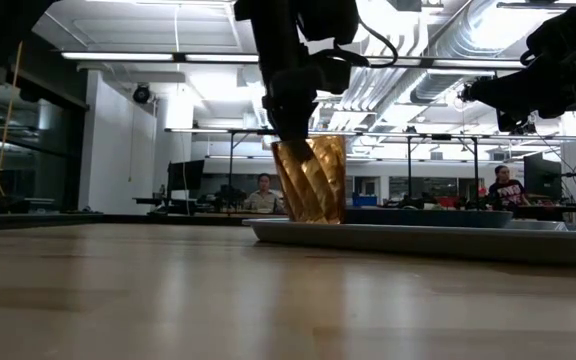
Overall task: Pick and place plate/cup/fork/spoon on tray
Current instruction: Put the orange glass on the blue tray on the left of the blue plate, then put the orange fork on the blue tray to the right of the blue plate
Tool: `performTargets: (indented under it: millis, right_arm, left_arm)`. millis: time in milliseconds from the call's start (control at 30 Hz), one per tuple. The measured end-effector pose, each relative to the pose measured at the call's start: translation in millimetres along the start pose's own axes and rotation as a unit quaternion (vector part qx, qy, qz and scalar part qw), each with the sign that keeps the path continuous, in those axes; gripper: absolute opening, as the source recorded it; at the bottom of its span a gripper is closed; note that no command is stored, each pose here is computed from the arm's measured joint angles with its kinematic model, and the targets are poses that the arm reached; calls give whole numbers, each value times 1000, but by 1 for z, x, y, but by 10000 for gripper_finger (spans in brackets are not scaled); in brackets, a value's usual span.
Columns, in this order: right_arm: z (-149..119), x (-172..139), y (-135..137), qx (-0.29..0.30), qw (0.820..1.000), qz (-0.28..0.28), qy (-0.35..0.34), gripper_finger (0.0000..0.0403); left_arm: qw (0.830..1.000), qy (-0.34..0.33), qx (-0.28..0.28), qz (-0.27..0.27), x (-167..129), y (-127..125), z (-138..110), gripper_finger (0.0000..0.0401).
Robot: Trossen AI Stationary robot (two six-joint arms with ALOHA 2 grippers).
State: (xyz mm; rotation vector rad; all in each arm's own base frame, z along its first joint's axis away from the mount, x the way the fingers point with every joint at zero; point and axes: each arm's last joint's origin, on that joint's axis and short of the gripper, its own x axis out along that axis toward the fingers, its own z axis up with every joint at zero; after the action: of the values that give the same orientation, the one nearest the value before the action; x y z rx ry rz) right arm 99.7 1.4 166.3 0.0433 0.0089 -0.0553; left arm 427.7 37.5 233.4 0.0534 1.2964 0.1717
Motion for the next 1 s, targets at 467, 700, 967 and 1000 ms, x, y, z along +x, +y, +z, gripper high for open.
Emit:
performTargets:
  millis: [467, 700, 967, 1000]
  right_arm:
    - [0, 0, 0, 0, 1000, 0, 0, 0]
    - [0, 0, 0, 0, 1000, 0, 0, 0]
    - [0, 0, 0, 0, 1000, 0, 1, 0]
    - [0, 0, 0, 0, 1000, 0, 1, 0]
  left_arm:
    - [1000, -13, 17, 4, 0, 0, 3, 144]
    - [1000, -15, 17, 5, -4, 1, 2, 179]
    - [999, -44, 7, 19, -28, 5, 1, 184]
    - [999, -46, 7, 25, -30, 6, 1, 184]
